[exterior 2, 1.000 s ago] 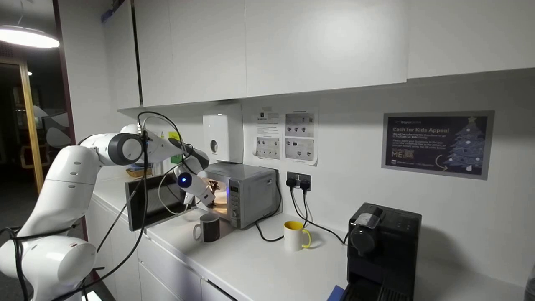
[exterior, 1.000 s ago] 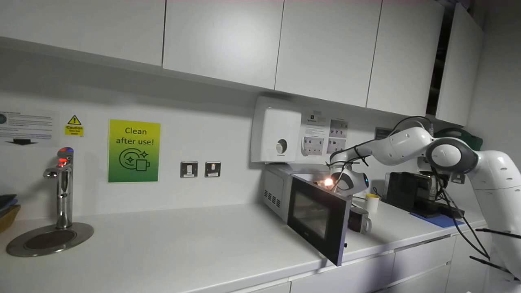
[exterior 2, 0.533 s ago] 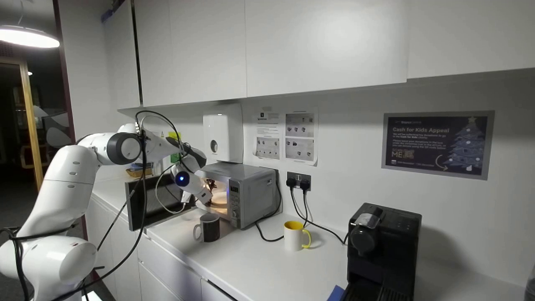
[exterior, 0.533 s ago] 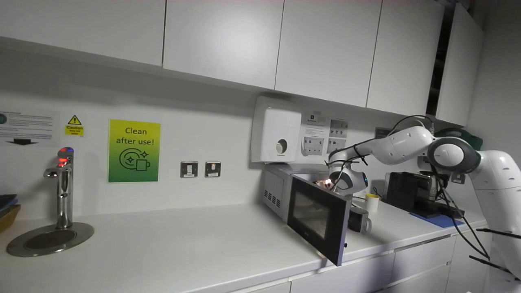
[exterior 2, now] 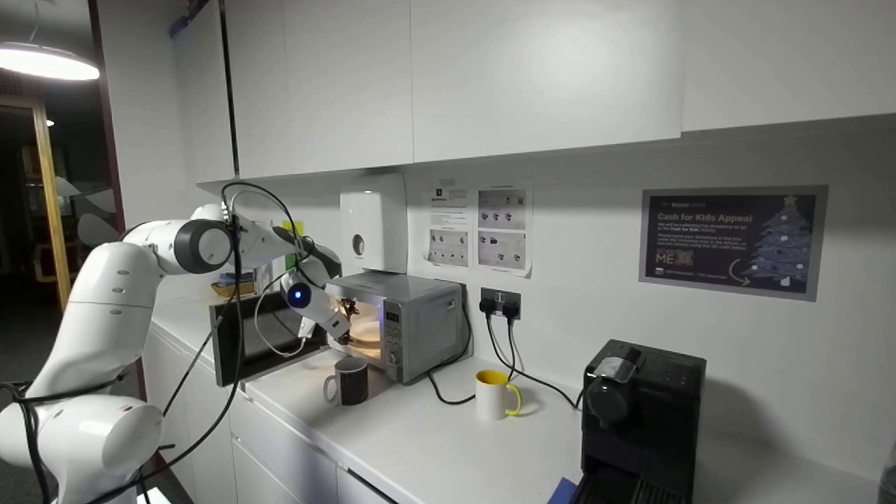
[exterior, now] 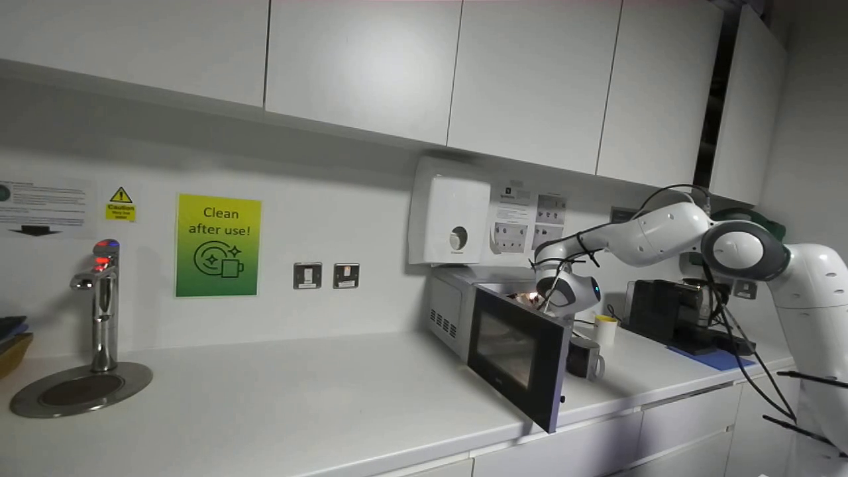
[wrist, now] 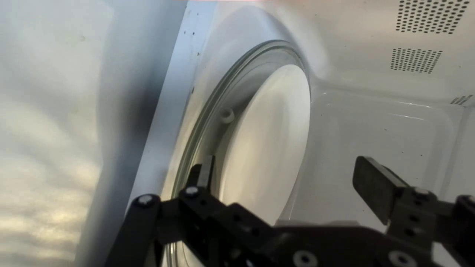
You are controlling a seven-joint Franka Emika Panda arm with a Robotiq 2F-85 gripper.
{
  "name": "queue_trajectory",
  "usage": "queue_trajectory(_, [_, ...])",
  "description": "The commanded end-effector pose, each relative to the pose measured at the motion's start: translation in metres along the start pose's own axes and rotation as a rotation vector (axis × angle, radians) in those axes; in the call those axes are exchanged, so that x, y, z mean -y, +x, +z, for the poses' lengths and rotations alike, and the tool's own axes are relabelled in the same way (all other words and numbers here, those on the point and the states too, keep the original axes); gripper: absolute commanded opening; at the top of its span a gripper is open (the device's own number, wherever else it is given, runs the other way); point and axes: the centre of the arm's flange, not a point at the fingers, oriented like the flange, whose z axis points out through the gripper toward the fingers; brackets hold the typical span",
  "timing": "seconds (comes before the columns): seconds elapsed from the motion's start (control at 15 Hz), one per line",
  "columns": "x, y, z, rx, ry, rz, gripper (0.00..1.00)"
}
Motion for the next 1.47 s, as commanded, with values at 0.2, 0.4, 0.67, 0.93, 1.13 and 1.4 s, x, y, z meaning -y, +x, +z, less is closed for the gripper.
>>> queue_trajectory(0.2, [-0.002,-0.013,-0.053,-0.01,-0.021,0.006,1.0])
queue_trajectory(0.4, [-0.007,-0.015,-0.067,-0.005,-0.042,0.003,1.0])
queue_trajectory(0.67, [-0.02,-0.015,-0.087,0.003,-0.084,-0.007,1.0])
queue_trajectory(0.93, [-0.034,-0.018,-0.107,0.007,-0.133,-0.044,1.0])
queue_trajectory(1.13, [-0.04,-0.021,-0.123,0.024,-0.158,-0.096,1.0])
queue_trajectory(1.4, [-0.044,-0.019,-0.144,0.018,-0.186,-0.194,1.0])
